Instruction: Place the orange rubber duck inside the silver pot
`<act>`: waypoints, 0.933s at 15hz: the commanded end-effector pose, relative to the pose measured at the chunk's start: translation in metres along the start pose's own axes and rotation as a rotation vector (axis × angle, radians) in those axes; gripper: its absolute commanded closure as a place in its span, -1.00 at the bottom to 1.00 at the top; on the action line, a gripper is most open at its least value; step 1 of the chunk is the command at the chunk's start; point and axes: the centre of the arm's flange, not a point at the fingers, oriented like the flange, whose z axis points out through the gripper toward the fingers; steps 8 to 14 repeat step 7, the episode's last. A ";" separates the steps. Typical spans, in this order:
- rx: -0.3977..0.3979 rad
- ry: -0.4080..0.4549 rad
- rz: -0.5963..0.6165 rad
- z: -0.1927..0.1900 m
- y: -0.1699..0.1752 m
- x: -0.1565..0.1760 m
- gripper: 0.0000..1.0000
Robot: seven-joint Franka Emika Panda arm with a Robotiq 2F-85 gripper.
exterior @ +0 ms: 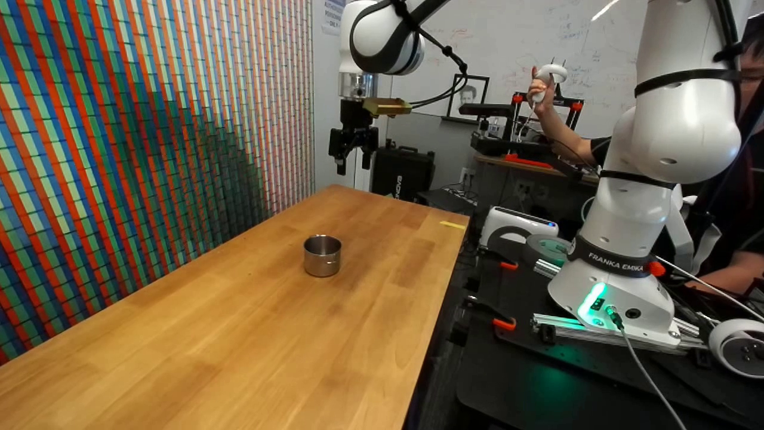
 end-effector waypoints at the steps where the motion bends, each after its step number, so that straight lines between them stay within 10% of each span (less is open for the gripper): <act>1: -0.018 -0.041 -0.066 -0.022 -0.017 0.004 -1.00; 14: -0.031 -0.073 -0.056 -0.014 -0.018 -0.002 -1.00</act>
